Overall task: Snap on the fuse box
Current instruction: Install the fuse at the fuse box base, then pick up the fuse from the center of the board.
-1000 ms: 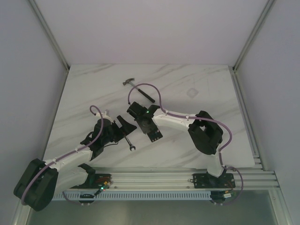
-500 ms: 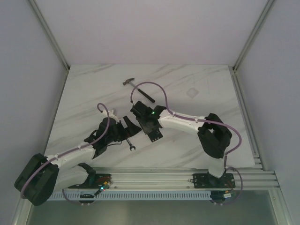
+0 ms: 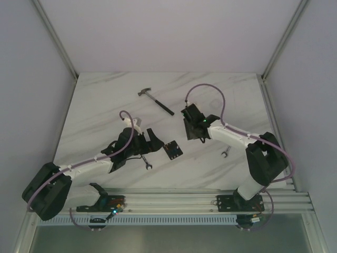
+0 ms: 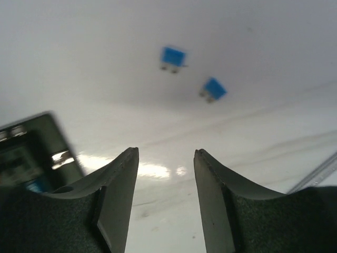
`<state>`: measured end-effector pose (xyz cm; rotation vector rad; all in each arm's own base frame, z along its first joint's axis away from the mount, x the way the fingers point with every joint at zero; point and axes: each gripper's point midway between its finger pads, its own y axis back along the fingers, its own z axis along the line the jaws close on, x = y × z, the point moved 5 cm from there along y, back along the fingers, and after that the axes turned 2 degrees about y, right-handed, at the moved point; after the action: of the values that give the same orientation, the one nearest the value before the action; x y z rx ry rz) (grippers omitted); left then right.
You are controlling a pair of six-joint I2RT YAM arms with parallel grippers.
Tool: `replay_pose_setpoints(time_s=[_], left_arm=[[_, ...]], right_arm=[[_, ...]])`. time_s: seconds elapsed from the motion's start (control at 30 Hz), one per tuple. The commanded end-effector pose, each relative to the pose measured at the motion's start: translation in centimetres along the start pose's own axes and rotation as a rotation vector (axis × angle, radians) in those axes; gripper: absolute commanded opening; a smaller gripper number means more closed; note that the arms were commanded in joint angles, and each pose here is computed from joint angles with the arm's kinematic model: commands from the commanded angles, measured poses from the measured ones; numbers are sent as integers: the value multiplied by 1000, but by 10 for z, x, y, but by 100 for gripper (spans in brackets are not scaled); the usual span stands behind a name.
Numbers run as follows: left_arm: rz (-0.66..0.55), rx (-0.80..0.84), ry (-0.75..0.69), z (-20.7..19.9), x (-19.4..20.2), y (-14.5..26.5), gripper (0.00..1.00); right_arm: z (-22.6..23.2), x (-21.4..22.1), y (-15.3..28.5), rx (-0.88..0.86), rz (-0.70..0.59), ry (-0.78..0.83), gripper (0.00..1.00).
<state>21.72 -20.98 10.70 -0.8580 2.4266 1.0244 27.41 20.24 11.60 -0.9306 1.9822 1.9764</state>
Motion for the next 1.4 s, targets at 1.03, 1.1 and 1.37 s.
replay_pose_setpoints(time_s=[1.03,1.1,1.37], left_arm=[[60,-98,-11,7,2,-23,100],[60,-98,-9,7,2,-22,100],[69,-94,-6,6,3,-22,100]], right_arm=[[-26,-26,-93,132,4,-220,41],[-26,-24,-94,123,14,-224,39],[-20,-12,-93,75,69,-219,36]])
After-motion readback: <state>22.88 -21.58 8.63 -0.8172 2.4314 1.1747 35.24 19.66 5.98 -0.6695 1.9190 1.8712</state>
